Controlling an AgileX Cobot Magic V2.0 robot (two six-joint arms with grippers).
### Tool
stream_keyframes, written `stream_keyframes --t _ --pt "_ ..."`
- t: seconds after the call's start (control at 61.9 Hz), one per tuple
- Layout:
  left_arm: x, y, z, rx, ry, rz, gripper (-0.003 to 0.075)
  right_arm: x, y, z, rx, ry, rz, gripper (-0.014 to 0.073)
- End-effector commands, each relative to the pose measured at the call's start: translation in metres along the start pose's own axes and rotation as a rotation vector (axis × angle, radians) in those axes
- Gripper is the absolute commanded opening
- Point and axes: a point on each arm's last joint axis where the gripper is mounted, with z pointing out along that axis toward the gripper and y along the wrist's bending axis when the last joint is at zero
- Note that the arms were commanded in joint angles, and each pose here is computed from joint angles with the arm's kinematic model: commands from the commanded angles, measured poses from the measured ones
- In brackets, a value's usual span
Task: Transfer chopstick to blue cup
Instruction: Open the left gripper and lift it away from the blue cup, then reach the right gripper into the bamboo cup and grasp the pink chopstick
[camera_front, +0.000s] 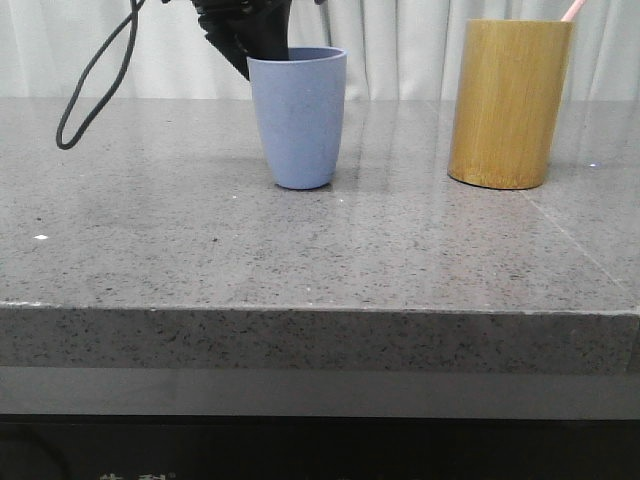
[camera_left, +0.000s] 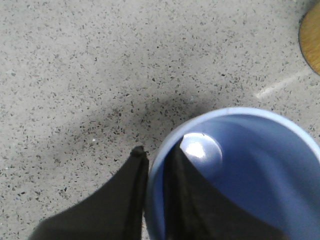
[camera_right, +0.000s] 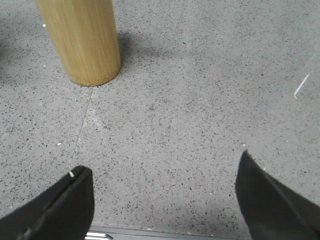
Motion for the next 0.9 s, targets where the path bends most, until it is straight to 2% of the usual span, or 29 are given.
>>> stream_keyframes --t 0.0,0.065,0.129,0.323,0.565,0.71,0.888 --pt "-0.012 -0.006 -0.039 0.002 -0.130 0.004 0.0232 -0.014 0.000 -0.005 -0.002 -0.089 -0.004 0.0591" --pt "-0.012 -0.006 -0.039 0.005 -0.137 0.002 0.0326 -0.014 0.000 -0.005 -0.002 -0.089 -0.004 0.0591" --pt "-0.013 -0.006 -0.041 0.007 -0.137 0.002 0.0365 -0.014 0.000 -0.005 -0.002 -0.089 -0.004 0.0591" --pt "-0.020 -0.008 -0.060 0.016 -0.171 0.000 0.0365 -0.014 0.000 -0.005 -0.002 -0.089 -0.004 0.0591" --pt "-0.024 -0.006 -0.114 0.014 -0.261 -0.054 0.0365 -0.015 0.000 -0.005 -0.002 -0.096 -0.004 0.0591" --pt "-0.014 -0.009 -0.153 0.011 -0.333 -0.051 0.0365 -0.015 0.000 -0.005 -0.002 -0.096 -0.004 0.0591" --pt "0.015 -0.011 -0.176 0.002 -0.412 -0.055 0.0365 -0.015 0.000 -0.005 -0.002 -0.095 -0.004 0.0591"
